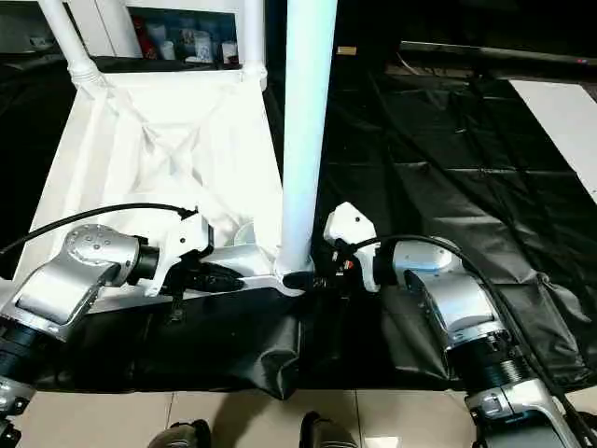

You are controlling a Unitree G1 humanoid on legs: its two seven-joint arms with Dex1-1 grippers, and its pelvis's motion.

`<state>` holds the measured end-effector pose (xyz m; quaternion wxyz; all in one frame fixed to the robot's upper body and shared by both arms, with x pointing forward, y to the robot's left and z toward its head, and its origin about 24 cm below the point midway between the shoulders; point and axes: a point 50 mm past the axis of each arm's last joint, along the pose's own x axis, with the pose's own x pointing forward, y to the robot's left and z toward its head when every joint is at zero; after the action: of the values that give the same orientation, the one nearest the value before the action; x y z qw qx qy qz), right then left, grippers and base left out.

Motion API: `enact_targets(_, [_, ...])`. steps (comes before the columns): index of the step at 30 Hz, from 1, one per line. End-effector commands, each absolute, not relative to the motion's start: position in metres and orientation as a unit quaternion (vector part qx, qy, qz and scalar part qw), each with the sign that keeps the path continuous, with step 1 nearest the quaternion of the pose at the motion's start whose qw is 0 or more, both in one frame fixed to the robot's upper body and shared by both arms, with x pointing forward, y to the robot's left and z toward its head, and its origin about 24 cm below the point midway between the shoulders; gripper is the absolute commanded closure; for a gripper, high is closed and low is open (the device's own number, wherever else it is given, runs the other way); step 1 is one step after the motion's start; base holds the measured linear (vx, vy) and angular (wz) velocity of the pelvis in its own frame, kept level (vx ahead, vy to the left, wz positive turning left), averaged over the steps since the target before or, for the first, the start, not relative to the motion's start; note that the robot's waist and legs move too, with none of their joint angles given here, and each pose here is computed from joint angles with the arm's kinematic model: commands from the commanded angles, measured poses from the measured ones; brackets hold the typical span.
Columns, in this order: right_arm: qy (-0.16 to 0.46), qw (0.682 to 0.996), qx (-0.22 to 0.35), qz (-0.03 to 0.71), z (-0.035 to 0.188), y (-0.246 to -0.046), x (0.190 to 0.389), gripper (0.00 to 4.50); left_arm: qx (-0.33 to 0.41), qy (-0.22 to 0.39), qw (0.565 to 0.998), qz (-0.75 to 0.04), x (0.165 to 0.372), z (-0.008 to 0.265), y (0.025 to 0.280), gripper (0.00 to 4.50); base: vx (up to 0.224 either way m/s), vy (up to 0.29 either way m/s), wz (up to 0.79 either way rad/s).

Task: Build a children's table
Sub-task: Rotate leg to tighten

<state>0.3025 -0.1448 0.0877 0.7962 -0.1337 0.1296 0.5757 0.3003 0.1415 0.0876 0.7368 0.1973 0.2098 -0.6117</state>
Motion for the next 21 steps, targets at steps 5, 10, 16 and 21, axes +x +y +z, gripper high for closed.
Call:
enact_targets(5, [0.134, 0.796, -0.133, 0.575, 0.088, -0.146, 0.304, 1.89, 0.189, 0.218, 0.706, -0.647, 0.292, 0.083, 0.132, 4.50, 0.000, 0.000, 0.00])
enact_targets(10, [0.136, 0.799, -0.127, 0.572, 0.085, -0.145, 0.304, 1.89, 0.188, 0.220, 0.710, -0.642, 0.293, 0.082, 0.133, 4.50, 0.000, 0.000, 0.00])
enact_targets(16, [0.145, 0.858, -0.105, 0.482, 0.072, -0.143, 0.316, 1.92, 0.186, 0.228, 0.764, -0.574, 0.309, 0.076, 0.126, 4.50, 0.000, 0.000, 0.00])
enact_targets(21, [0.152, 0.920, -0.062, 0.355, 0.058, -0.130, 0.330, 1.93, 0.166, 0.222, 0.823, -0.495, 0.332, 0.074, 0.103, 4.50, 0.000, 0.000, 0.00])
